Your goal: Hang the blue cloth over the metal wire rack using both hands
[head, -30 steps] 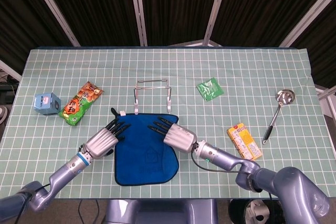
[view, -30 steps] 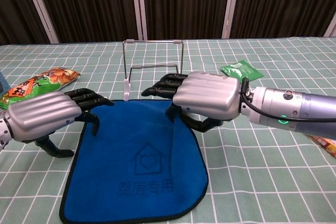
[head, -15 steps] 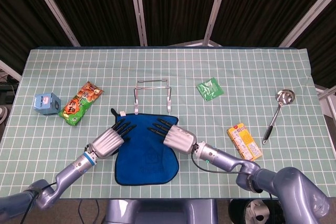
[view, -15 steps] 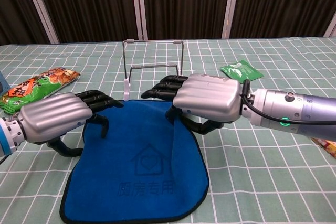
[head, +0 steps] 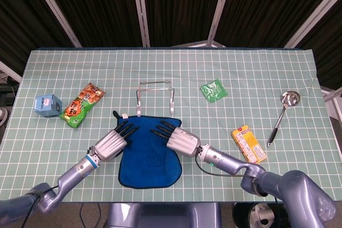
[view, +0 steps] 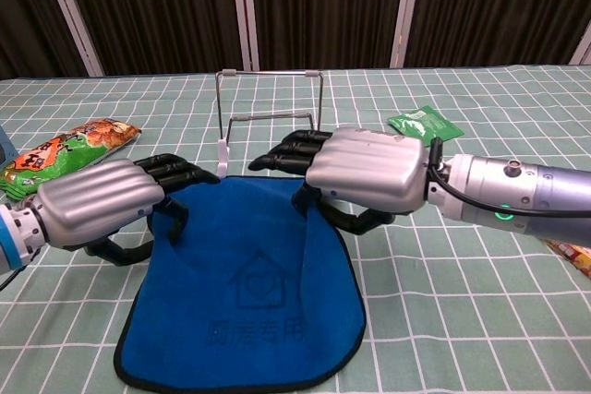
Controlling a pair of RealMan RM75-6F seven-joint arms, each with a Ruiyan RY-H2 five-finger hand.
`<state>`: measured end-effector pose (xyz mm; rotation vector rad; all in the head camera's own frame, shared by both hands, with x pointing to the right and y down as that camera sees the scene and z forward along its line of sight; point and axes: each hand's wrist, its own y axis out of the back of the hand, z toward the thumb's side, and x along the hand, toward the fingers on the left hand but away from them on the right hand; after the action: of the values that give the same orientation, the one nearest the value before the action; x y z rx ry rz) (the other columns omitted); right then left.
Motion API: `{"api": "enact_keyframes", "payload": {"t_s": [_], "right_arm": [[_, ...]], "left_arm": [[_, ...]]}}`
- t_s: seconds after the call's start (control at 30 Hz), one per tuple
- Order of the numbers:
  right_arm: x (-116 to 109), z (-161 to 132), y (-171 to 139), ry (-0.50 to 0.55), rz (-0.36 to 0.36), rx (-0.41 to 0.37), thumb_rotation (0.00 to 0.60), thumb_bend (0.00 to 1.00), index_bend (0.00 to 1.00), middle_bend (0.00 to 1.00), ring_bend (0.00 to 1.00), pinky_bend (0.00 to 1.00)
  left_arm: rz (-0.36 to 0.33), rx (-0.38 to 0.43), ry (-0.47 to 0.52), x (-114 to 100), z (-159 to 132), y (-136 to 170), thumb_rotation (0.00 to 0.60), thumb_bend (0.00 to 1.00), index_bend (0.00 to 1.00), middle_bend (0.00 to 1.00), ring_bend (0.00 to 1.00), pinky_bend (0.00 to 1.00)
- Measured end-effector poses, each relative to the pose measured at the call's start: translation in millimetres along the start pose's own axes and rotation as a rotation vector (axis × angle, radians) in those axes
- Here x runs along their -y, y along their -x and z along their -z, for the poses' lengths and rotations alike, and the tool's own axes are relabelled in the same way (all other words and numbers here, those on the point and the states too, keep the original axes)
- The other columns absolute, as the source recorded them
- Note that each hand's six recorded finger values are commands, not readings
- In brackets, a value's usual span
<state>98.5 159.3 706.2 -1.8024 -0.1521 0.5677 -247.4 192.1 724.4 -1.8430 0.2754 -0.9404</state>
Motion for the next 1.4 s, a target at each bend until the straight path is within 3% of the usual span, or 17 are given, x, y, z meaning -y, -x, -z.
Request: {"api": "enact_keyframes", "payload": {"t_s": [0.17,0.37,0.63,0.87,1.27,1.4], "right_arm": [[-9,4,-2,0.013,0.028,0.013,0.6,0.63,0.63,0.02,0.0,0.0],[-31,11,-4,0.035,0.087,0.033,0.6,0.63,0.63,0.03,0.0,0.0],[-79,29,-10,0.059,0.199,0.086,0.6,0.63,0.63,0.03,0.0,0.0],[-134,65,-11,0.033,0.291,0.177,0.6,0.63,0.63,0.03,0.0,0.0],[-182,108,9,0.1,0.366,0.325,0.6,0.63,0.63,0.04,0.0,0.01],[-188,121,21,0.13,0.368,0.372,0.6,0.63,0.64,0.04,0.0,0.01]], "left_arm": [[-0.036,-0.008,0.032,-7,1,0,0.6,0.53,0.79,0.0,0.0,0.0],[-0.105,-0.019,0.084,-23,3,3,0.6,0.53,0.81,0.0,0.0,0.0],[-0.257,-0.058,0.155,-68,18,10,0.6,0.53,0.81,0.0,0.0,0.0],[-0.384,-0.111,0.141,-117,44,18,0.6,0.53,0.81,0.0,0.0,0.0],[-0.528,-0.215,0.071,-182,80,-1,0.6,0.53,0.81,0.0,0.0,0.0],[-0.572,-0.239,0.063,-198,89,-13,0.6,0.53,0.82,0.0,0.0,0.0]]}}
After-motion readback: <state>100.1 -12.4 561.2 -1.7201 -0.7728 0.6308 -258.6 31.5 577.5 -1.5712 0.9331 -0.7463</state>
